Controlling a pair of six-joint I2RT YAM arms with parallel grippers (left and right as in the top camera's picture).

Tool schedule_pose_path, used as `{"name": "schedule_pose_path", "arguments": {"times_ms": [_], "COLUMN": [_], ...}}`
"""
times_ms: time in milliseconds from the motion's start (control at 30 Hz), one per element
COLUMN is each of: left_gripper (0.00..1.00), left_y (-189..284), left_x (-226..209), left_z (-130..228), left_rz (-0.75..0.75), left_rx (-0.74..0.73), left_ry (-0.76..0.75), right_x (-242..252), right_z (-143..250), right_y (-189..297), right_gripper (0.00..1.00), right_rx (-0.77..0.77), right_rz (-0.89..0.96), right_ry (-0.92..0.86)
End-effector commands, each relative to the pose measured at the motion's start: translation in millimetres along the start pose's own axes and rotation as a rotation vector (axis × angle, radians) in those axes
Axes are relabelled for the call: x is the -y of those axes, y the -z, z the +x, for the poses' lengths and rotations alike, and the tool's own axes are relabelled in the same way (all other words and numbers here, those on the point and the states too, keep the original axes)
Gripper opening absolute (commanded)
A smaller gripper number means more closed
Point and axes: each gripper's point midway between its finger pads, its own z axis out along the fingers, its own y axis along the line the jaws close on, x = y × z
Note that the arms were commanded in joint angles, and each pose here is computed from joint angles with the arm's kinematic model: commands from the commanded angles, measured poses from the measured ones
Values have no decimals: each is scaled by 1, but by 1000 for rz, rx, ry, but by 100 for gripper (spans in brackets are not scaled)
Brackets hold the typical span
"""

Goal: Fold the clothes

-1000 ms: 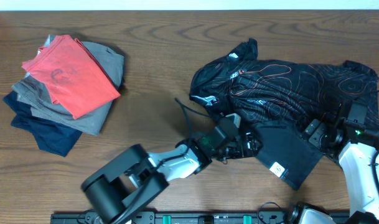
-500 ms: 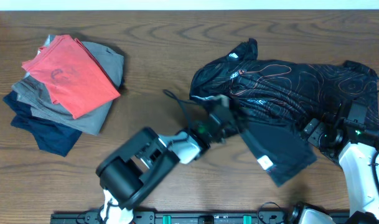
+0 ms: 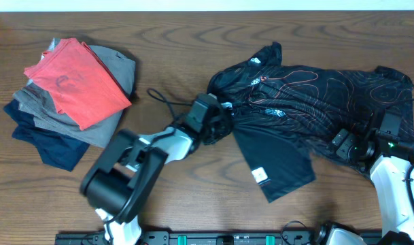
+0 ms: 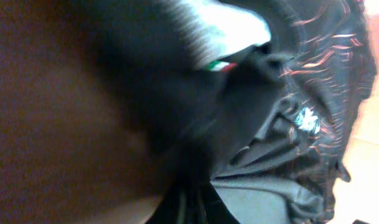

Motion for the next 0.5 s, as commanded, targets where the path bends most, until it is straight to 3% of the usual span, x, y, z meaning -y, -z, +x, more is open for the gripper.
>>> {"name": "schedule_pose_path", "arguments": {"times_ms": [0,67,267,467], "left_gripper": [23,46,65,67], "left_y": [12,15,3,-7], "left_x": [-7,-4,-6,-28], "left_z": [21,37,66,59], "left_rz": [-25,-26,-92,-266], "left_rx": [-94,-150,-150,39], "left_ry": [-27,-28,-122,-205], "right_x": [0,-1,-1,-1], "right_z": [-5,-6,-7,-6], "right_y": [2,2,2,2], "right_gripper": [99,99,99,99], "right_rx": [16,21,25,21], "right_rz": [-7,-9,-11,-14], "right_ry": [-3,-3,-4,-4]}}
